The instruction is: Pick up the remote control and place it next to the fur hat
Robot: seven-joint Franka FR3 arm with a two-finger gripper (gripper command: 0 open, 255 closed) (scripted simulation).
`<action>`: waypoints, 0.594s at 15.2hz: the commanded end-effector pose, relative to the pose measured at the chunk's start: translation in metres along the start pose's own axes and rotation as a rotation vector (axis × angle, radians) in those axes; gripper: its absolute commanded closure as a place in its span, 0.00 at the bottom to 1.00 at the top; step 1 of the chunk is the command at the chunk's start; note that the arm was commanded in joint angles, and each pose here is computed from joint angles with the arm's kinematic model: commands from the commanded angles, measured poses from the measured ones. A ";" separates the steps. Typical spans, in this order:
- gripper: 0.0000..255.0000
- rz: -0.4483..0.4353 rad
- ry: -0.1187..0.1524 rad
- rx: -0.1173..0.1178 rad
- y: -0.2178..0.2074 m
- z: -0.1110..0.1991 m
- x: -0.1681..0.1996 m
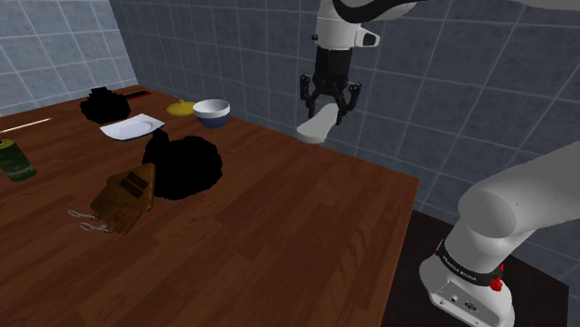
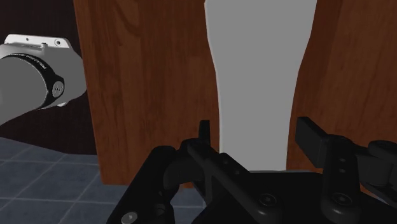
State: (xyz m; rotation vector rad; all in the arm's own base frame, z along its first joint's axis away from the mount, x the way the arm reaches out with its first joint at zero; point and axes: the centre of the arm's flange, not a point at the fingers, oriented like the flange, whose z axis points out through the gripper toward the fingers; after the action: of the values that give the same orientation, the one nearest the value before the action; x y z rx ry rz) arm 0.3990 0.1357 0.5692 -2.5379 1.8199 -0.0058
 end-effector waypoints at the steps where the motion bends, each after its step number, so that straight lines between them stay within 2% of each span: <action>1: 1.00 0.002 0.000 0.000 -0.010 -0.001 -0.027; 9: 1.00 0.002 0.000 0.000 -0.054 0.000 -0.123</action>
State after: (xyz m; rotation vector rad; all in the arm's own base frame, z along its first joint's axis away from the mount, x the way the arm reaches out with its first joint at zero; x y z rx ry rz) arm 0.4100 0.2553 0.5717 -2.5391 1.8203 -0.0062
